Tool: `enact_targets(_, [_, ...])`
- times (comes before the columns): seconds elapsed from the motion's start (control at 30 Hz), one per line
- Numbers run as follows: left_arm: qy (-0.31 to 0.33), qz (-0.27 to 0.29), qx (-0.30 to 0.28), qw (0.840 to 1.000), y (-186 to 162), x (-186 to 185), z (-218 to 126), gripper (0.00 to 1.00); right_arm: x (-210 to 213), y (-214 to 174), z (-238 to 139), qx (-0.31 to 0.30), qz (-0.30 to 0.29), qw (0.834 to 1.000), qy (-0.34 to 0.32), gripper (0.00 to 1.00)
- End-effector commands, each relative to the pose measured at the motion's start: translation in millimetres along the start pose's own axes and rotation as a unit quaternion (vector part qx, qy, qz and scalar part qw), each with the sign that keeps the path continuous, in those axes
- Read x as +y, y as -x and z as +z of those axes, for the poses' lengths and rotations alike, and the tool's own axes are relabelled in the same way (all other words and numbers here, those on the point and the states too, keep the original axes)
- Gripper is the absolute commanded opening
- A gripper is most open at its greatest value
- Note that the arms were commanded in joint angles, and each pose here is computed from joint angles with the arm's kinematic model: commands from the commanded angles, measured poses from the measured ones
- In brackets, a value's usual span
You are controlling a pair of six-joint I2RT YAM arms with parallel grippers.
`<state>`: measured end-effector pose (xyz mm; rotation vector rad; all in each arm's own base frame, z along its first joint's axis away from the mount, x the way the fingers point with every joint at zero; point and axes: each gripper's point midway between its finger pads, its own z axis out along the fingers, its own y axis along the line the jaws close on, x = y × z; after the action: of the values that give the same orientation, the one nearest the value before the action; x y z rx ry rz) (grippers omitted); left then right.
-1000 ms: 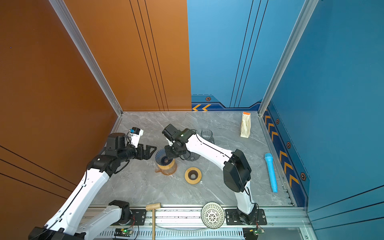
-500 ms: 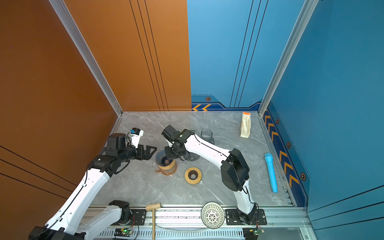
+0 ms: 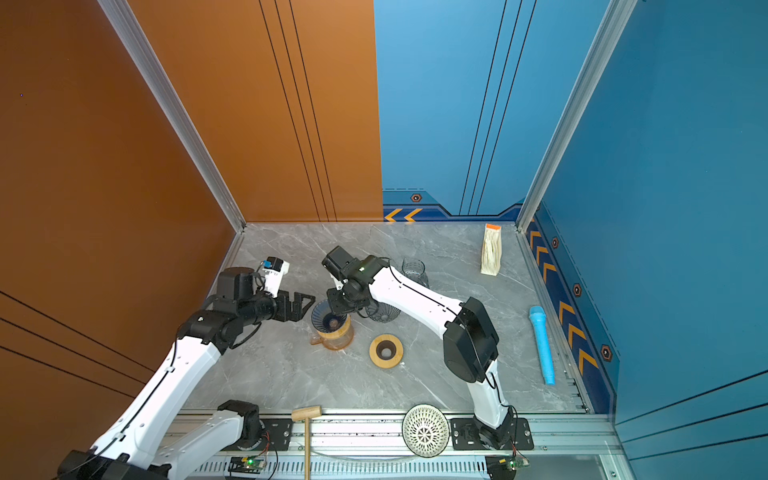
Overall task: Place the coffee filter in the dripper
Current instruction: 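Lower the blue dripper into the stand hole while the left gripper approaches it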
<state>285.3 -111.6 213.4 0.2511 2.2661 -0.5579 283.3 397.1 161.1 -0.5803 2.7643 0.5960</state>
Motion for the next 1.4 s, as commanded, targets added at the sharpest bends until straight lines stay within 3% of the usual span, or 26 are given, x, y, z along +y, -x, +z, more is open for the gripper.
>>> enact_targets(0.0, [0.009, 0.003, 0.015, 1.000, -8.2, 1.2, 2.9, 0.99, -2.0, 10.6, -35.2, -0.040, -0.019, 0.999, -0.017, 0.31])
enact_targets(0.3, [0.012, 0.008, 0.044, 0.999, -26.1, 0.8, 12.1, 0.88, -13.2, 5.3, -31.1, -0.036, -0.036, 0.998, -0.043, 0.28])
enact_targets(0.63, [-0.003, -0.004, 0.071, 0.997, -31.2, -1.2, 24.6, 0.64, -16.5, -3.4, -21.2, -0.020, -0.036, 0.998, -0.046, 0.21])
enact_targets(1.13, [-0.011, -0.011, 0.091, 0.996, -36.9, -0.9, 34.2, 0.38, -15.1, -6.0, -12.5, -0.006, -0.028, 0.999, -0.038, 0.05])
enact_targets(1.37, [-0.035, -0.019, 0.104, 0.994, -39.7, -8.1, 38.7, 0.32, -12.9, -6.5, -12.6, -0.005, -0.023, 0.999, -0.032, 0.02])
